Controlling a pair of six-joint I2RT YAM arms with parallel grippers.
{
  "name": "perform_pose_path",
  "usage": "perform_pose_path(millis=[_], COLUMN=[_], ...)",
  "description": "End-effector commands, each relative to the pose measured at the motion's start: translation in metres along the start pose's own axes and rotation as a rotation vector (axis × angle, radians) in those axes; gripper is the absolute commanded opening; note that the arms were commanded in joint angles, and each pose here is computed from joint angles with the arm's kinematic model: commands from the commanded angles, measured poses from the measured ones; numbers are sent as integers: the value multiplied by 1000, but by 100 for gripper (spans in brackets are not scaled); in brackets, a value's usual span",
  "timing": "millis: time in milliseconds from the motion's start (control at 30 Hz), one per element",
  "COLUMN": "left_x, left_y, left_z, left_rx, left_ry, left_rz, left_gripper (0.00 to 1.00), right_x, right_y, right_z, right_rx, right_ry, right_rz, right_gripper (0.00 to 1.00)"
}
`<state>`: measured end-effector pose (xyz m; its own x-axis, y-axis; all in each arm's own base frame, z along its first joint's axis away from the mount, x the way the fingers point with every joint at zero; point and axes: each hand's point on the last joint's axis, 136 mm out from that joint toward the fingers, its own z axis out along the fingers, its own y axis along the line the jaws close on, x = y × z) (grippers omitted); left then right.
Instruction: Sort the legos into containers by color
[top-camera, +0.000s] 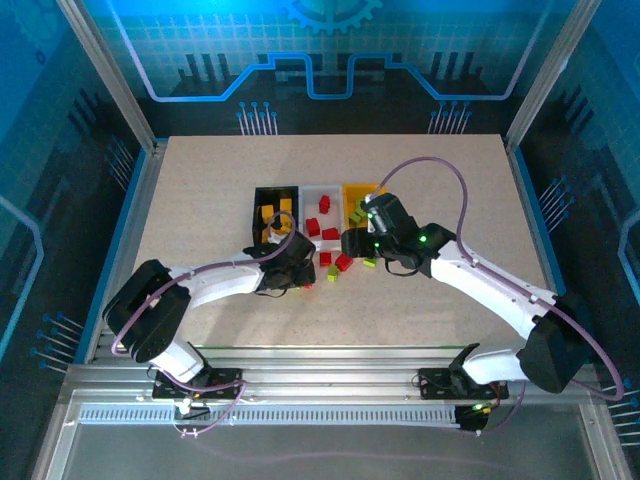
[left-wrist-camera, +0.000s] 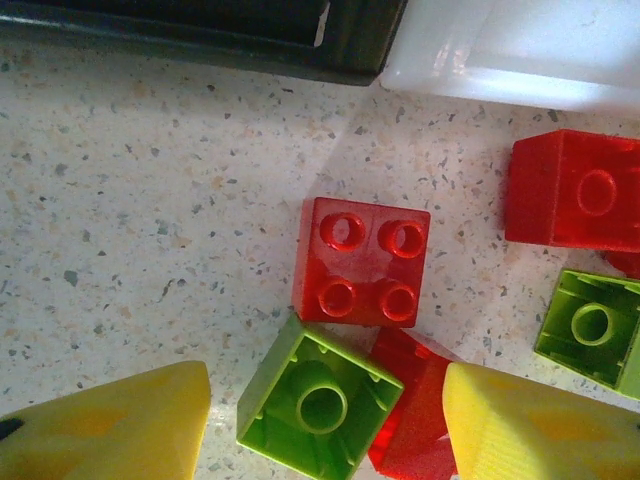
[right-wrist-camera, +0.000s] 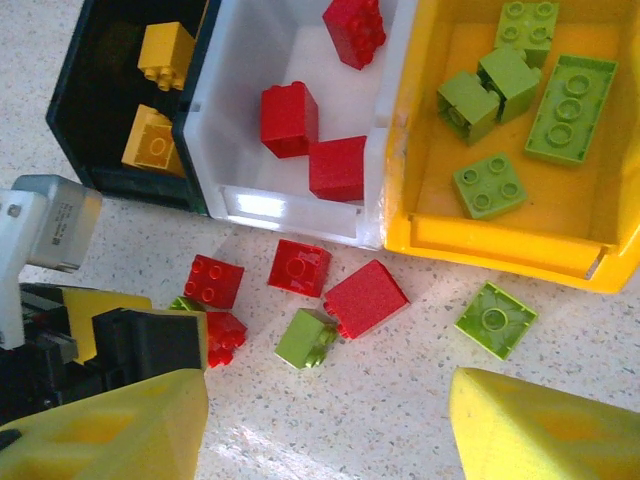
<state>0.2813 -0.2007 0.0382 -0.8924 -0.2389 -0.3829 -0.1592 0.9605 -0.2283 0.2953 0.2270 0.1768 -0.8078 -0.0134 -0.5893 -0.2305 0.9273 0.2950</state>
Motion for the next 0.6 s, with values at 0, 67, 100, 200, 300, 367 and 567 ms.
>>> perform_pose_path(millis=[0, 67, 100, 200, 300, 367, 567], left_x=[13, 17, 19, 25, 23, 17, 7], left_y=[23, 33, 40, 52, 44, 32, 3], left_z=[2, -3, -6, -13, -26, -38, -51], left_rx=[-65, -84, -94, -100, -39, 20, 98], left_ry=[23, 23, 21, 22, 11, -11, -33], left_rz=[2, 3, -2, -3, 1, 2, 43], left_gripper=[64, 64, 64, 64, 70, 73, 81], right_x=[-6, -5, -4, -4, -5, -6, -9], right_y=[-2, -3, -3, -3, -3, -2, -2], right_z=[-5, -4, -4, -5, -4, -3, -5], right_rx=[-10, -10, -11, -13, -14, -15, -15], right_ry=[-32, -26, -26, -30, -31, -33, -39], right_rz=[25, 28, 29, 31, 31, 32, 34], right_gripper=[66, 66, 66, 66, 66, 66, 67])
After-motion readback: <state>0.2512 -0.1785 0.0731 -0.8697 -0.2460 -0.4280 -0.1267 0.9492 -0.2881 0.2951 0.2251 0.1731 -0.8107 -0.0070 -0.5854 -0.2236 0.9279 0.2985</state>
